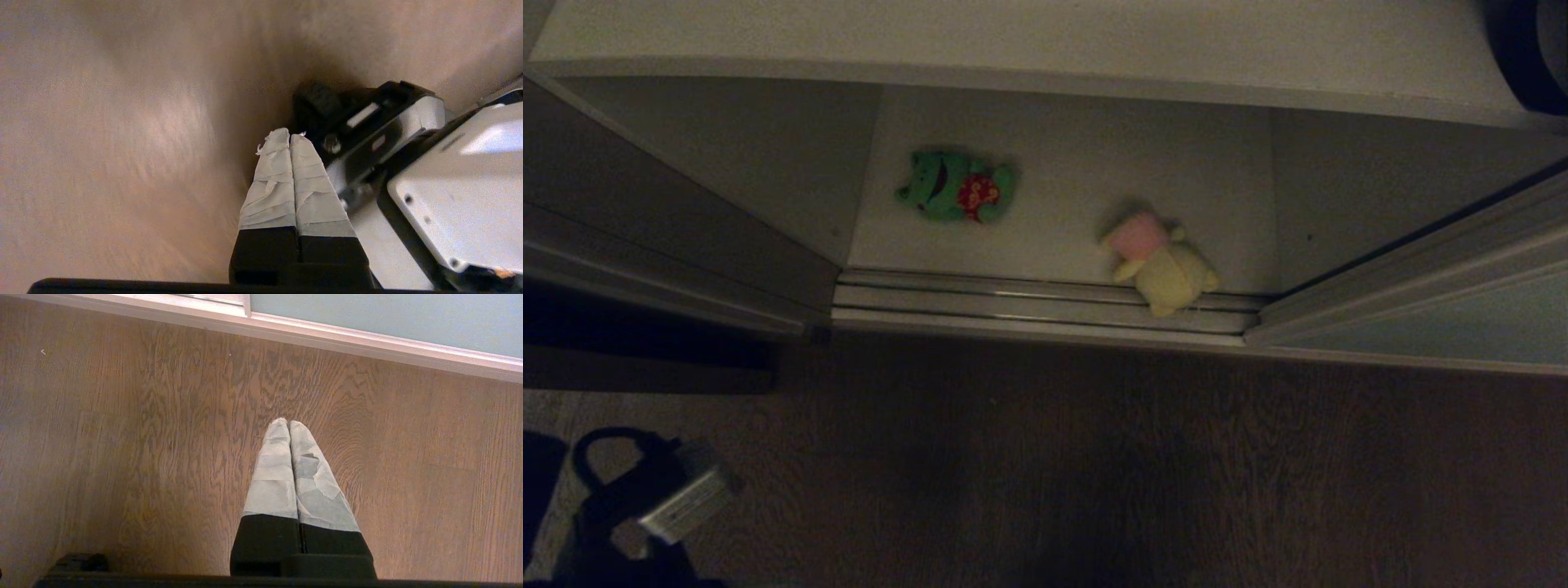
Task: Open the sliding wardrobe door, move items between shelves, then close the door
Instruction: Place the pink doll on the higher shelf
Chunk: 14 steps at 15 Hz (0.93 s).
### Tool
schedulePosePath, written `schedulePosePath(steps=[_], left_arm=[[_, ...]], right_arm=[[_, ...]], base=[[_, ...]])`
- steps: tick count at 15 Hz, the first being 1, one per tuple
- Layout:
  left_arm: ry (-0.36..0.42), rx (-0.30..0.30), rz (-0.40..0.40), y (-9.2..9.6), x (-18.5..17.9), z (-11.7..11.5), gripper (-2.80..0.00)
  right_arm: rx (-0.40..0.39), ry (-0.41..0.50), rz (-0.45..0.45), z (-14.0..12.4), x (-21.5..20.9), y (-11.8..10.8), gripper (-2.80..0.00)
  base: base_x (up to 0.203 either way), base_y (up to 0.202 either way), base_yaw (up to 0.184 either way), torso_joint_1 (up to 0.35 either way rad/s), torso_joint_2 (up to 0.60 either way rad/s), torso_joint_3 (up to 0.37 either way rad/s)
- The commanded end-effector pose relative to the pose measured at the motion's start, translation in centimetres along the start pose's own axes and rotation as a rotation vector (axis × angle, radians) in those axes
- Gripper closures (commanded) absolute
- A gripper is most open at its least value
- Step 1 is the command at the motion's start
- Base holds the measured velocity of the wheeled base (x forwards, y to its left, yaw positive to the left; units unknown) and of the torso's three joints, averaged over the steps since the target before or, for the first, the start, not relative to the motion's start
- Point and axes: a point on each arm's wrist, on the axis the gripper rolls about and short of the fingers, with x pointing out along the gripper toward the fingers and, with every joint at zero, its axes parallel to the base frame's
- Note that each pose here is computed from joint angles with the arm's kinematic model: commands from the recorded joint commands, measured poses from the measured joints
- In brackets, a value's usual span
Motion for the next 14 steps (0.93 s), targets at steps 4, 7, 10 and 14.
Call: schedulePosePath(steps=[4,7,10,14], left_arm=[[0.045,0.083,-0.096,2.1,8.9,5.0,0.00],[-0.035,0.137,-0.103,2.0,12.7,9.9,0.00],[-0.094,0.124,-0.128,1.2,16.4,13.8,0.00],[-0.098,0.133,-0.135,0.6,21.6,15.6,0.00]], right_arm=[[-0.001,-0.001,0.001,0.0,0.0,0.0,0.00],[-0.001,0.001,0.001,0.0,0.0,0.0,0.00],[-0.001,-0.001,0.001,0.0,0.0,0.0,0.00],[-0.001,0.000,0.001,0.0,0.0,0.0,0.00]], base=[[0.000,0.000,0.000,0.000,0.00,0.000],[0.000,0.000,0.000,0.000,0.00,0.000],[0.000,0.000,0.000,0.000,0.00,0.000],[0.000,0.000,0.000,0.000,0.00,0.000]])
